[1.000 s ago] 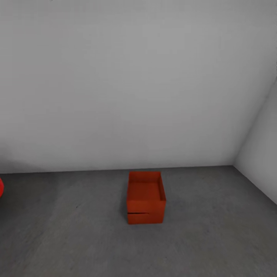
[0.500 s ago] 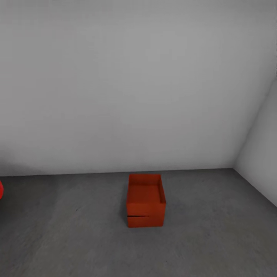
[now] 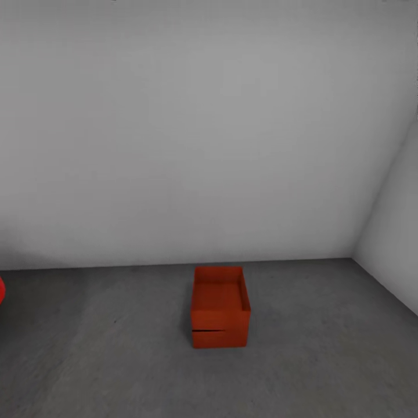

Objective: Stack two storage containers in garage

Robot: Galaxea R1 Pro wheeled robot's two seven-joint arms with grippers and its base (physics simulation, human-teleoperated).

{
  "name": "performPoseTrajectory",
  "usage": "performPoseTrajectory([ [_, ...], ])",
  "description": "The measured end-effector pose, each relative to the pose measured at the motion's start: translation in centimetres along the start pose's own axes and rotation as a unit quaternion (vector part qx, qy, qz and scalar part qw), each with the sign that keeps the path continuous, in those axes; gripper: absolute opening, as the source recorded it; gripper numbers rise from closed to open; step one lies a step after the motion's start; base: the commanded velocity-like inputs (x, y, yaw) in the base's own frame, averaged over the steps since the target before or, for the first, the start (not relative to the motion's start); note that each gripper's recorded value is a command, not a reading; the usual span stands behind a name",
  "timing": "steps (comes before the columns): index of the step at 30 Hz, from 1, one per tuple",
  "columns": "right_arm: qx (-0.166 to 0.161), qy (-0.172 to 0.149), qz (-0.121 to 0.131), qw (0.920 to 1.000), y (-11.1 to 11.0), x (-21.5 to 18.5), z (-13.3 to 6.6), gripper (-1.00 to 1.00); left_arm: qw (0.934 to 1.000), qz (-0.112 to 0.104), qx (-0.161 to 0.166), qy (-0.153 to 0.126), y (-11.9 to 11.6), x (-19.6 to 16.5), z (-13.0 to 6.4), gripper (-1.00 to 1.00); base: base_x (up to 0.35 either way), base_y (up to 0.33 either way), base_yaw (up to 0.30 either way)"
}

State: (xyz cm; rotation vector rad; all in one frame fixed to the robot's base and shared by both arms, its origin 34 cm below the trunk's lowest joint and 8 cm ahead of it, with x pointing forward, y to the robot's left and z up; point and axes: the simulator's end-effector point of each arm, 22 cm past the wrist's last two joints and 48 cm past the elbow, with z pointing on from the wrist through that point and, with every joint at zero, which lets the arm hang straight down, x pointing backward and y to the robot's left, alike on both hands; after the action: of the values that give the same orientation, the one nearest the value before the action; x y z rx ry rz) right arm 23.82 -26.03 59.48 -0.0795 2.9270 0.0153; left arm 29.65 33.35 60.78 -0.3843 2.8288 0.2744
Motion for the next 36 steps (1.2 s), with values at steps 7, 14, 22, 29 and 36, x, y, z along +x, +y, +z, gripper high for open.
performPoseTrajectory([
  [7,0.000,-0.006,0.000,1.0000,0.0,-0.5,0.0,1.00,0.9998,-0.005,0.020,0.004,-2.2,0.4,-0.4,1.00,0.000,0.000,0.000],
  [14,0.000,-0.011,0.000,0.9999,0.0,-0.9,-0.1,1.00,0.9946,-0.003,0.094,0.043,-5.5,3.0,-1.1,1.00,0.000,0.000,0.000],
  [22,0.001,-0.018,-0.001,0.9998,-0.1,-1.4,-0.1,1.00,0.9916,-0.005,0.116,0.058,-6.4,3.9,-1.5,1.00,0.000,0.000,0.000],
  [29,0.003,-0.024,0.000,0.9997,-0.1,-1.9,-0.2,1.00,0.9921,-0.006,0.113,0.054,-6.3,3.5,-1.5,1.00,0.000,0.000,0.000],
  [36,0.008,-0.028,0.002,0.9996,-0.3,-2.1,-0.3,1.00,0.9965,-0.006,0.067,0.049,-4.6,3.2,-1.2,1.00,0.000,0.000,0.000],
])
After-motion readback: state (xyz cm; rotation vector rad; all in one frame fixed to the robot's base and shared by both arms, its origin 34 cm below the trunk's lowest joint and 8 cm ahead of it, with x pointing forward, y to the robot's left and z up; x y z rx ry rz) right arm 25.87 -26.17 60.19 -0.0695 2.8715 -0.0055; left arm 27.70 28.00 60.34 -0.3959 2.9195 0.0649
